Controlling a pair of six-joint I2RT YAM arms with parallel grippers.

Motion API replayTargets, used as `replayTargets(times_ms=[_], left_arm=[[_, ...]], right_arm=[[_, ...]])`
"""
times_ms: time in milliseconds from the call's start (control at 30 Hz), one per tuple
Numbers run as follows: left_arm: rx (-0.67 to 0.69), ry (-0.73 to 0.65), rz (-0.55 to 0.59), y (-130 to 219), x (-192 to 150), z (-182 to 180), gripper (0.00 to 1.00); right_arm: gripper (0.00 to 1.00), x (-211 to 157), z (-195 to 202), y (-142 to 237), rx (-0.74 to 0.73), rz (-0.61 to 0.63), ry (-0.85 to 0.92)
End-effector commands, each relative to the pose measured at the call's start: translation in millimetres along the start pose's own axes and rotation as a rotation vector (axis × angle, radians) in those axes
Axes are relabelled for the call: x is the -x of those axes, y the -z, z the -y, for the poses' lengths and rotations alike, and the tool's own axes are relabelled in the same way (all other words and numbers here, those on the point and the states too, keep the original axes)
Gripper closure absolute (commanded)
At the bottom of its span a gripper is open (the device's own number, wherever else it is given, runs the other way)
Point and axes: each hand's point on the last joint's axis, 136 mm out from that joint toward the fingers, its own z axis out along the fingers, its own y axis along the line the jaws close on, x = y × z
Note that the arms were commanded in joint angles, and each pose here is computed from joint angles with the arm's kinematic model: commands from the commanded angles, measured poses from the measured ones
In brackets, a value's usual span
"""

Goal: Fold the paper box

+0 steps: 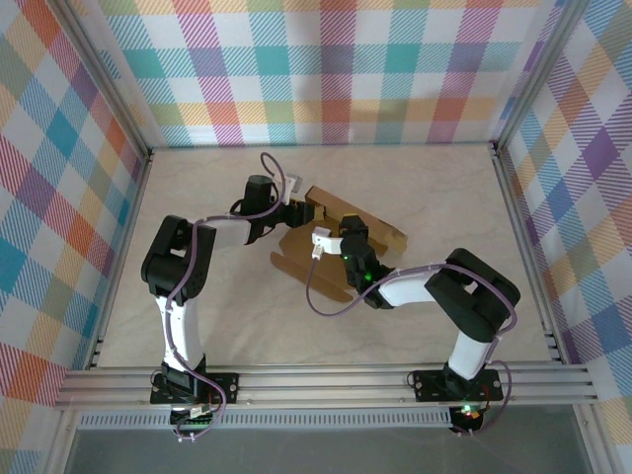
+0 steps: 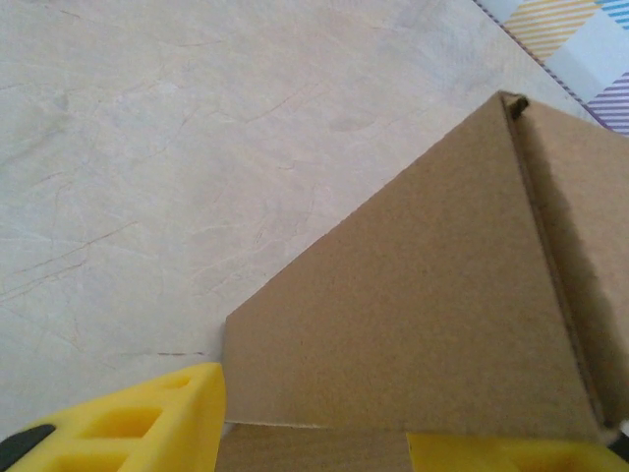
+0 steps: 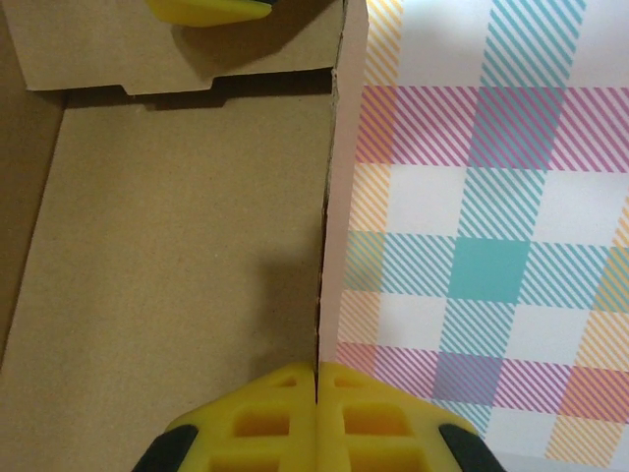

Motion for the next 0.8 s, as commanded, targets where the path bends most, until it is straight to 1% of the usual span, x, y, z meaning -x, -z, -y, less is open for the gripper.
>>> replayTargets(times_ms=[0, 133, 200, 300, 400, 433, 567, 733, 767], left_arm=[[-0.016, -0.036, 0.045, -6.2, 11.2, 7.9, 0.53], [-0.033, -0.029, 0.041, -9.1, 11.2, 14.0, 0.57], [-0.036, -0.023, 0.036, -9.9, 10.6, 15.7, 0.61], [-0.034, 0.002, 0.037, -11.8, 11.2, 17.1, 0.70], [-0.040, 0.049, 0.023, -15.4, 12.1, 16.5, 0.72], [-0.046, 0.055, 0.021, -16.7, 11.5, 17.6, 0.73], [-0.040, 0.042, 0.025, -15.8, 12.0, 18.4, 0.79], [-0.029, 0.002, 0.019, -13.5, 12.4, 21.8, 0.82], [-0.029, -0.003, 0.016, -13.9, 11.8, 22.4, 0.85]], right_arm=[[1.00, 10.1, -16.9, 4.8, 0.086, 0.040, -0.004], [1.00, 11.1, -18.6, 3.5, 0.105, 0.037, -0.009], [1.00, 11.7, -20.4, 3.4, 0.119, 0.036, -0.010], [1.00, 11.6, -21.1, 3.5, 0.138, 0.030, -0.024], [1.00, 11.9, -19.7, 3.6, 0.142, 0.029, -0.039], [1.00, 10.4, -25.3, 4.2, 0.164, 0.023, -0.026], [1.00, 8.6, -28.2, 5.6, 0.184, 0.015, -0.039], [1.00, 8.6, -27.5, 5.8, 0.199, 0.009, -0.056], [1.00, 9.0, -27.4, 5.6, 0.202, 0.008, -0.058]])
